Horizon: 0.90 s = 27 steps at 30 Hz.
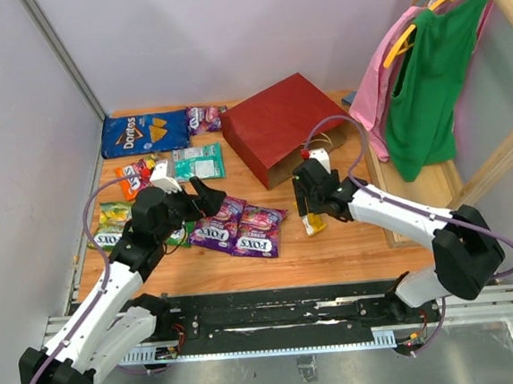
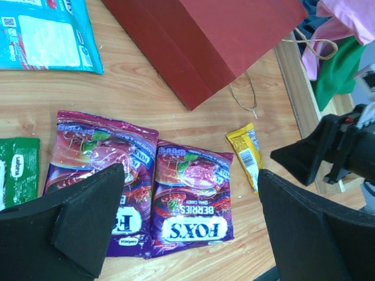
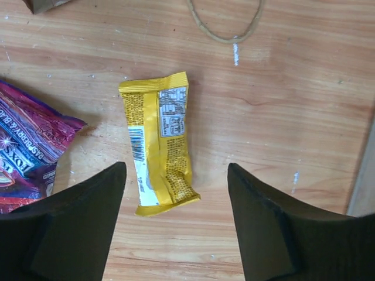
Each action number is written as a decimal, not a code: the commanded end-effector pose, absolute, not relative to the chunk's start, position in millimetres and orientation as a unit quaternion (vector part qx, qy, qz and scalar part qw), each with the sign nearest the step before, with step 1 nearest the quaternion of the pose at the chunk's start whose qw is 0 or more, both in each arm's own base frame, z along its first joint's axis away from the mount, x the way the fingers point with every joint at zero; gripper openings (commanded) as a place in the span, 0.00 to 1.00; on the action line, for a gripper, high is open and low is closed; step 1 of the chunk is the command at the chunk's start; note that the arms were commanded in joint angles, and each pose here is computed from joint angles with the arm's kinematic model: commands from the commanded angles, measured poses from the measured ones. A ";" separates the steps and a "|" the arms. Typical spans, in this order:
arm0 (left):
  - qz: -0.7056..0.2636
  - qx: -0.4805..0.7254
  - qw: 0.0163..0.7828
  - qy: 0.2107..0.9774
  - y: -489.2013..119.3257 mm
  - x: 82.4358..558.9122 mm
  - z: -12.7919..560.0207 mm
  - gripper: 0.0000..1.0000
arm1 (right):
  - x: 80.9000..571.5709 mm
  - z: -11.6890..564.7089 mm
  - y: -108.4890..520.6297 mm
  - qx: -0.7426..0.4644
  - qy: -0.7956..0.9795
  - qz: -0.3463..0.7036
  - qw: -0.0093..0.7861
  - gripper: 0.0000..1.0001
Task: Take the snacks out of the paper bag
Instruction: Move the snack to the center of the board, then reset both arms
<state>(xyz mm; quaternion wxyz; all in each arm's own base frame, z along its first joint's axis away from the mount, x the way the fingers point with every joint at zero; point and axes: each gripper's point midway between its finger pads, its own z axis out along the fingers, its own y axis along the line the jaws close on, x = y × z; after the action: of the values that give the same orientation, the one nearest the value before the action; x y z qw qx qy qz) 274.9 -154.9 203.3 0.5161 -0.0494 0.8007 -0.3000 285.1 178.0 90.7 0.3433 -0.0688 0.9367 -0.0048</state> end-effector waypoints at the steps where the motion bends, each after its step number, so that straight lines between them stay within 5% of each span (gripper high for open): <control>1: -0.284 -0.039 0.528 0.799 -149.4 276.0 215.5 1.00 | 290.7 128.5 168.1 -0.060 0.913 -0.004 0.404 0.76; 7: -0.265 -0.027 0.527 0.807 -146.8 278.9 218.2 1.00 | 293.1 192.8 148.8 -0.052 0.856 0.029 0.514 1.00; 14: -0.238 -0.011 0.524 0.818 -144.8 288.6 226.0 1.00 | 297.9 209.6 148.4 -0.046 0.832 0.175 0.525 0.98; 27: -0.235 -0.005 0.564 0.791 -133.7 280.4 260.4 1.00 | 278.2 206.5 110.1 0.017 0.820 0.140 0.555 0.98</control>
<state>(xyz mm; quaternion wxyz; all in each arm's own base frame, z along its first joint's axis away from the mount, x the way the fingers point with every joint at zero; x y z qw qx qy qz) 282.6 -139.3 249.4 0.5481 -0.0068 0.8014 -0.2393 278.4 119.7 215.7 0.5557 -0.0123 0.8185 0.1456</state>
